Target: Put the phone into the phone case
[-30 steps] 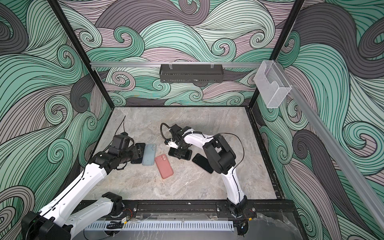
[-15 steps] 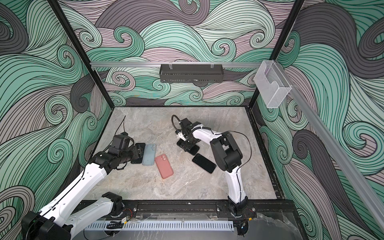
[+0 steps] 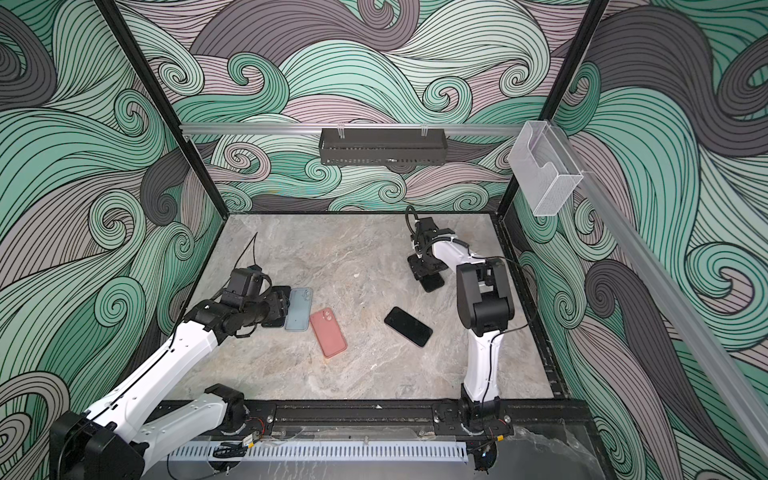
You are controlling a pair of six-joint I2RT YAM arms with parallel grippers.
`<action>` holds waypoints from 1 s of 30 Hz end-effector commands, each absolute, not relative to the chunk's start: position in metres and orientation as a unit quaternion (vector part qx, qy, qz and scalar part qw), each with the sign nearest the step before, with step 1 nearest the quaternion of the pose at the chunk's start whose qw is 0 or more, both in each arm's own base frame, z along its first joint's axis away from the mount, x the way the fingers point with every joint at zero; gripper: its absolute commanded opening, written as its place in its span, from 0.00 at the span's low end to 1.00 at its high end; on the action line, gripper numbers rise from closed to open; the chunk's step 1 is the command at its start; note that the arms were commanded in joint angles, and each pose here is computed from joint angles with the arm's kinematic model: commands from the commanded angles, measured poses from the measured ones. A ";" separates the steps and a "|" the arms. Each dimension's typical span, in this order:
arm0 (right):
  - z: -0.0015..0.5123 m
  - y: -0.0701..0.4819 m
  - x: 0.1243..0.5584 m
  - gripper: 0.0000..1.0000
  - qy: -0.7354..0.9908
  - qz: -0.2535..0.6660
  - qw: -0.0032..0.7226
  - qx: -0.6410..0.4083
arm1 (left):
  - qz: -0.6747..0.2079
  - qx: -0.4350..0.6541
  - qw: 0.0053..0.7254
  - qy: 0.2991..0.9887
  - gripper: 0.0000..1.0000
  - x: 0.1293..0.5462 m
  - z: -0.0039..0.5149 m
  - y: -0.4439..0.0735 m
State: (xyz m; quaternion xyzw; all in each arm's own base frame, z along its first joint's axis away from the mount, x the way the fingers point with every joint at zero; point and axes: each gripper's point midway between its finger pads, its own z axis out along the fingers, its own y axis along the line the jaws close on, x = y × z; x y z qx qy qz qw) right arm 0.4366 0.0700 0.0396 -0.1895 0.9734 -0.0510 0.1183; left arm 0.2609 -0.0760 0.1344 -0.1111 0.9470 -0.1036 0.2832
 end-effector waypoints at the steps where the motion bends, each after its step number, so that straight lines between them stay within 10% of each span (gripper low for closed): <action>1: 0.028 0.045 0.433 0.40 0.982 -0.065 0.100 -0.150 | -0.104 -0.101 0.278 0.950 0.72 0.259 0.138 -0.076; 15: 0.004 0.022 0.419 0.60 0.991 -0.054 0.064 -0.109 | -0.123 -0.052 0.233 0.963 0.70 0.264 0.130 -0.095; 22: 0.061 0.029 0.419 0.81 0.985 -0.057 0.129 -0.104 | -0.121 -0.015 0.208 0.971 0.68 0.278 0.126 -0.105; 30: 0.101 0.050 0.400 0.83 0.977 -0.064 0.154 -0.131 | -0.100 0.024 0.151 0.983 0.62 0.293 0.116 -0.114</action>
